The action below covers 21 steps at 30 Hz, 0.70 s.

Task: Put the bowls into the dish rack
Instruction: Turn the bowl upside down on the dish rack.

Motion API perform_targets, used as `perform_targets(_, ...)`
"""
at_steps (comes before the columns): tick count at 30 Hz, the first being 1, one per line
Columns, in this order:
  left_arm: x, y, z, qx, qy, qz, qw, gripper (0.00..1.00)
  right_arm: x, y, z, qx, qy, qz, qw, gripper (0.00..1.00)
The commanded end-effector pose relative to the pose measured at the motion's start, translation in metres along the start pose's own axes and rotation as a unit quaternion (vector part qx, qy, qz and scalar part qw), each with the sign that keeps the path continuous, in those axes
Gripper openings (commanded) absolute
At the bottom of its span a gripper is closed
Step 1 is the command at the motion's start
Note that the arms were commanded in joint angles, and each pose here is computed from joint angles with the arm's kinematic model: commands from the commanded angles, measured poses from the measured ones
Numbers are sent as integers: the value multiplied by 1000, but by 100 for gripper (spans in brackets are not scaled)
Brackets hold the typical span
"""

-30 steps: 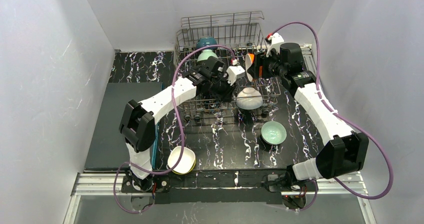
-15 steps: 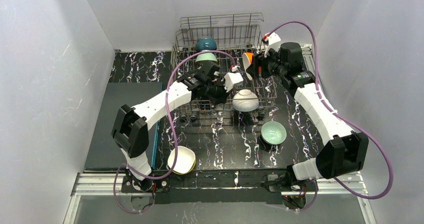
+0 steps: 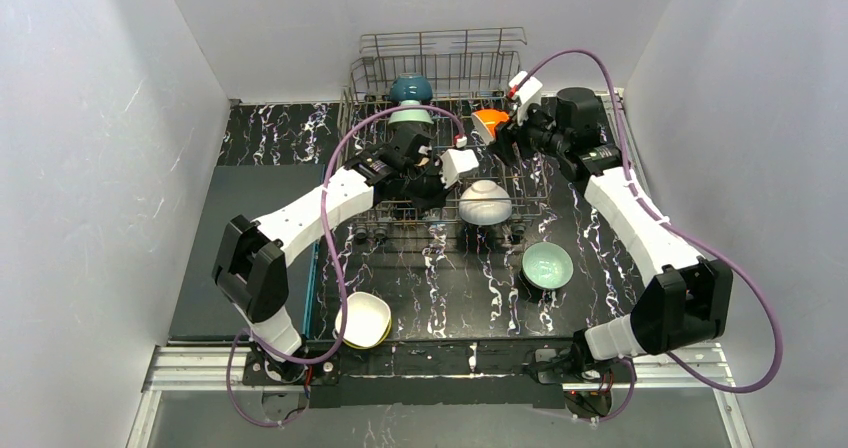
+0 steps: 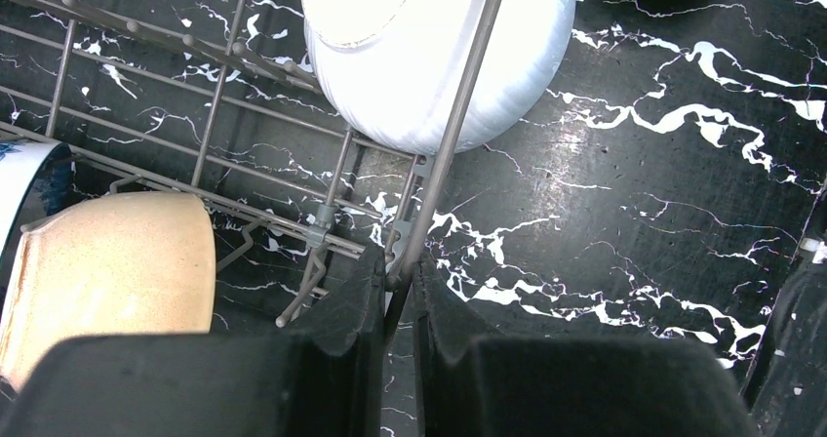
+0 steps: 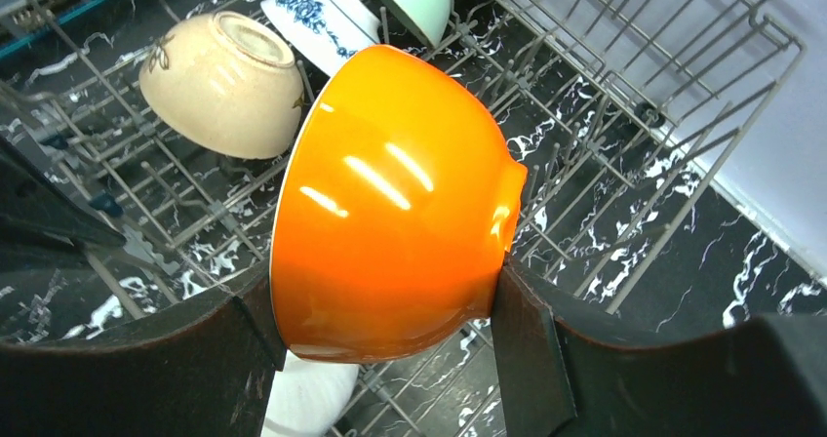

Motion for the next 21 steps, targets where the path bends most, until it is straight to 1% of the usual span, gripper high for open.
perform_targets(1,-26,-43,23,40,-53,32,997,0,-3,8,-21,-31,-99,-24,994,1)
perform_targets(4,-28,-47,9,4,-64,45,997,0,-5,14,-23,-24,-140,-39,989,1)
perform_targets(8,-35,-51,-13,-55,-78,79,992,35,-4,22,-26,-26,-192,-68,979,1)
perform_targets(9,-35,-51,-17,-64,-79,82,991,41,-4,24,-26,-26,-207,-76,975,1)
perform_targets(10,-35,-52,-20,-70,-82,83,991,46,-4,25,-26,-23,-222,-83,971,1)
perform_targets(14,-33,-59,-29,-90,-103,73,988,58,-7,29,-26,-9,-276,-103,955,1)
perform_targets(16,-29,-65,-33,-97,-132,66,984,68,-8,31,-27,-6,-300,-111,948,1)
perform_targets(18,-24,-72,-36,-109,-162,71,978,71,-11,34,-29,-2,-319,-115,941,1)
perform_targets(21,-17,-82,-39,-136,-216,90,963,73,-12,37,-25,12,-350,-134,927,1)
Point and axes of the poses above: each gripper's point midway between its finger pads, its own y axis out along the fingers, its own x axis along the line the jaws close on, z = x × y, the point moved 3 cm from there along -y, back along the fingers, and after that the axes turned 5 degrees about y, right-handed, at the moved point
